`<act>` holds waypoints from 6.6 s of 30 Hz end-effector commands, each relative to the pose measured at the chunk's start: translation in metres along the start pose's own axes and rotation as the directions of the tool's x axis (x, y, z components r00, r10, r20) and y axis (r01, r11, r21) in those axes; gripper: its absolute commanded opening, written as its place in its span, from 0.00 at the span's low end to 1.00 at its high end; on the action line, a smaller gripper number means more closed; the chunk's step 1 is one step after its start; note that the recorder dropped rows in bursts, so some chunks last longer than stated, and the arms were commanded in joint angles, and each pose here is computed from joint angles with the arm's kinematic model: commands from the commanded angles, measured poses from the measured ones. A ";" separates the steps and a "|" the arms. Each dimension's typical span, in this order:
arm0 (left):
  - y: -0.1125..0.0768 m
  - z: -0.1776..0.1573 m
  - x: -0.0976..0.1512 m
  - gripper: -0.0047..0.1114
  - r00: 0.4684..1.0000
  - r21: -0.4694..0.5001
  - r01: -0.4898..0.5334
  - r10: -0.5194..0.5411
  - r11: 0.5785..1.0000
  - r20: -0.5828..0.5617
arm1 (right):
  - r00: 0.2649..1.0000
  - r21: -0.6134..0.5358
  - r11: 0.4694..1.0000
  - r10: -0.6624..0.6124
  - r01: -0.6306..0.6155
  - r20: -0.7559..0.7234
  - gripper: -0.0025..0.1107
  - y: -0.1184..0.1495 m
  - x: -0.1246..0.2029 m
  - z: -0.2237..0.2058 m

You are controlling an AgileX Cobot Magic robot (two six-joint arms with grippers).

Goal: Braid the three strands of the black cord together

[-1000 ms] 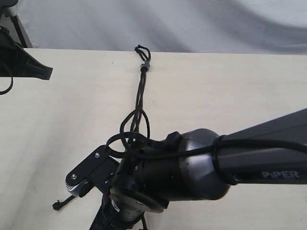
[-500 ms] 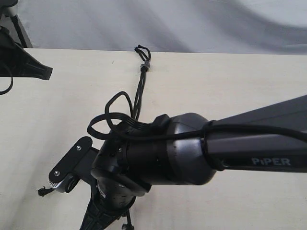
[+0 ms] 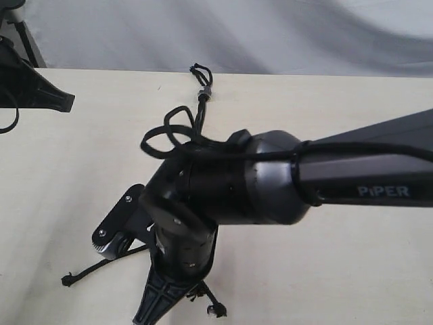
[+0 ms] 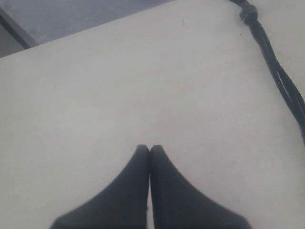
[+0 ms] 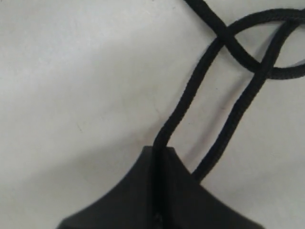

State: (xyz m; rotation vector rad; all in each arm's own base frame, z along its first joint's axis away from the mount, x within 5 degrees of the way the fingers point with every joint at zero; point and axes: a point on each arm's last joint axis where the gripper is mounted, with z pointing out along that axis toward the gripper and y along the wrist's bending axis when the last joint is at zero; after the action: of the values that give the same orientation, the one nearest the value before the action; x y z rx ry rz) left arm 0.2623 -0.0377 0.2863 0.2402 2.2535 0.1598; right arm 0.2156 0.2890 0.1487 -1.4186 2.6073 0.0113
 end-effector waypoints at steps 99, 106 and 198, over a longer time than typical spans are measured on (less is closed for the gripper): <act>0.000 -0.002 0.001 0.04 1.000 0.010 0.024 -0.025 1.000 0.006 | 0.973 -0.022 0.984 -0.171 0.177 0.156 0.60 -0.050 0.006 -0.052; 0.000 -0.002 0.001 0.04 1.000 0.010 0.024 -0.025 1.000 0.006 | 0.953 0.027 0.988 -0.156 0.154 0.260 0.60 -0.052 0.011 -0.094; 0.011 -0.125 0.186 0.04 0.736 -0.091 0.304 -0.173 0.948 0.654 | 0.280 0.079 0.877 0.065 -0.474 0.958 0.03 -0.032 0.257 -0.185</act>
State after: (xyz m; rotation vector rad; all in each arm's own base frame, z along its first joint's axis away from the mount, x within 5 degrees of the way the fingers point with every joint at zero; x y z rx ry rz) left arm 0.0512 0.0077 0.2330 -0.0670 1.5287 0.0836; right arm 0.0791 0.0419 0.2929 -0.4748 1.6312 0.3049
